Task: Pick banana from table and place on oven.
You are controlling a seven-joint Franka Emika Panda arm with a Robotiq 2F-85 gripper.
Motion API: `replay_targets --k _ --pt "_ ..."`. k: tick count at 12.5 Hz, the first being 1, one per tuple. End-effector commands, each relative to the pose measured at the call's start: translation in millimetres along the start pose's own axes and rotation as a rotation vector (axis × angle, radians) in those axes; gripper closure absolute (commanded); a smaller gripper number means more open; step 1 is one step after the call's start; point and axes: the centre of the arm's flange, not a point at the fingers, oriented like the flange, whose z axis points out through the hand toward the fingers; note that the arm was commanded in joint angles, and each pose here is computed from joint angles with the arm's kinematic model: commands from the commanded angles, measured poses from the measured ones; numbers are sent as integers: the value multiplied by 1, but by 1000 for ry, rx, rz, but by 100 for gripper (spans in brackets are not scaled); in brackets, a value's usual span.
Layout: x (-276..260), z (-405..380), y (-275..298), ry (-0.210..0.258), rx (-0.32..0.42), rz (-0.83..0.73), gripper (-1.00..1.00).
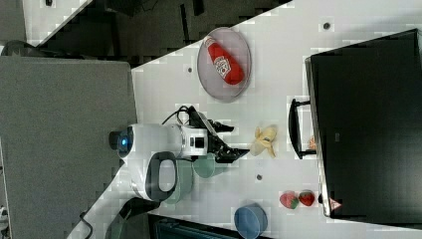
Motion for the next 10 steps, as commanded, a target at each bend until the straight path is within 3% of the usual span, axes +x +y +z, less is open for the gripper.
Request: replay_targets --k 1,6,7,10 --pt "-16 39 -9 0 3 6 -100" --pt "-20 99 -12 -10 -9 -3 -100" --pt "-20 106 -13 -10 -9 -5 -93" --pt "-24 110 -15 -8 -3 -13 -18"
